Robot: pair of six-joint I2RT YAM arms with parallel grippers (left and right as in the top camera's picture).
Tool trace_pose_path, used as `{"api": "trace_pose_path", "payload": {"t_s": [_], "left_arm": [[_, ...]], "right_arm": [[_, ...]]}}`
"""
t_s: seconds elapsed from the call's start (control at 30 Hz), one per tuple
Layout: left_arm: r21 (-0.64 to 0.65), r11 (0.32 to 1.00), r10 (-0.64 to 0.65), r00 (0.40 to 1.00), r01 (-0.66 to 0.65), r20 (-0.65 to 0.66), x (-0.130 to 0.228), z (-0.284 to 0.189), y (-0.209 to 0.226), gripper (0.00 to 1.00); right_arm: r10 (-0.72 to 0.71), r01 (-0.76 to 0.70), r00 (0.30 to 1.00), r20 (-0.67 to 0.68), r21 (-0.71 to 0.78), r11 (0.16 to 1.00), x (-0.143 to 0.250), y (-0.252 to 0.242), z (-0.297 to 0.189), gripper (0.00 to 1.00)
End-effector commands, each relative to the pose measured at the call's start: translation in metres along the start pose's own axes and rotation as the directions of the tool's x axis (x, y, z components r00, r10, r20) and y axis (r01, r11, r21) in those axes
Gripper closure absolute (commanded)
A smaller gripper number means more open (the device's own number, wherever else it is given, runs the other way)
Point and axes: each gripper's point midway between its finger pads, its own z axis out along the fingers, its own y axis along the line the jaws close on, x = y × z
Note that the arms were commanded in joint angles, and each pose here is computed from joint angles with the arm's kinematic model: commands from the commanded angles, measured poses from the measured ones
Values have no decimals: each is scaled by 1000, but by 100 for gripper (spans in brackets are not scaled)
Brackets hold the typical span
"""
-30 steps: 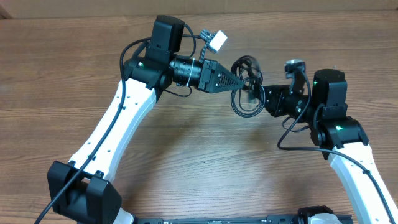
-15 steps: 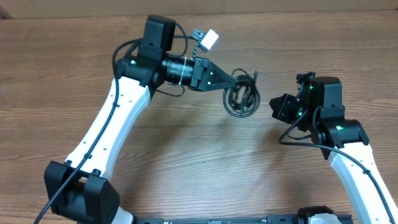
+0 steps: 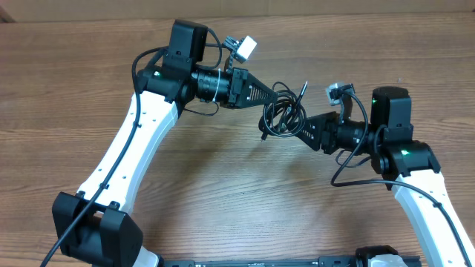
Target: Untangle cables
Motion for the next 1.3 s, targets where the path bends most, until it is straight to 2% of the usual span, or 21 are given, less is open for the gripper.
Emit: {"api": "trace_pose_path", "payload": {"t_s": [0.0, 0.07, 0.1, 0.2, 0.33, 0.53, 0.7, 0.97, 1.1, 1.27], "left_arm": [[15, 997, 80, 997, -80, 13, -2, -5, -21, 96], [17, 997, 80, 997, -80, 11, -2, -5, -21, 96], [19, 997, 80, 997, -81, 9, -1, -4, -22, 96], [22, 996, 84, 996, -84, 0, 1, -1, -24, 96], [24, 996, 87, 996, -87, -5, 2, 2, -25, 96], [-4, 997, 83, 997, -83, 6, 0, 1, -20, 96], [-109, 992, 65, 997, -61, 34, -4, 0, -1, 96], [-234, 971, 52, 998, -40, 42, 0, -10, 23, 96], [-335, 942, 34, 997, -10, 65, 2, -23, 39, 96], [-485, 873, 5, 993, 53, 118, 4, -53, 63, 96]], "right_arm": [[-68, 69, 998, 13, -143, 987, -7, 28, -4, 55], [-82, 85, 996, 24, -137, 987, -10, 28, -4, 56], [-89, 92, 996, 31, -120, 988, -12, 25, -4, 59], [-91, 93, 994, 52, -40, 995, -18, 12, -3, 78], [-90, 85, 994, 69, 73, 994, -23, -7, -3, 96], [23, -40, 997, 80, 214, 976, -19, -34, -7, 96], [105, -116, 993, 50, 387, 915, 1, -65, -16, 96], [199, -167, 980, 28, 666, 727, 33, -111, -47, 96], [253, -226, 964, 85, 764, 605, 41, -128, -66, 96], [297, -301, 939, 177, 840, 452, 49, -143, -88, 96]]}}
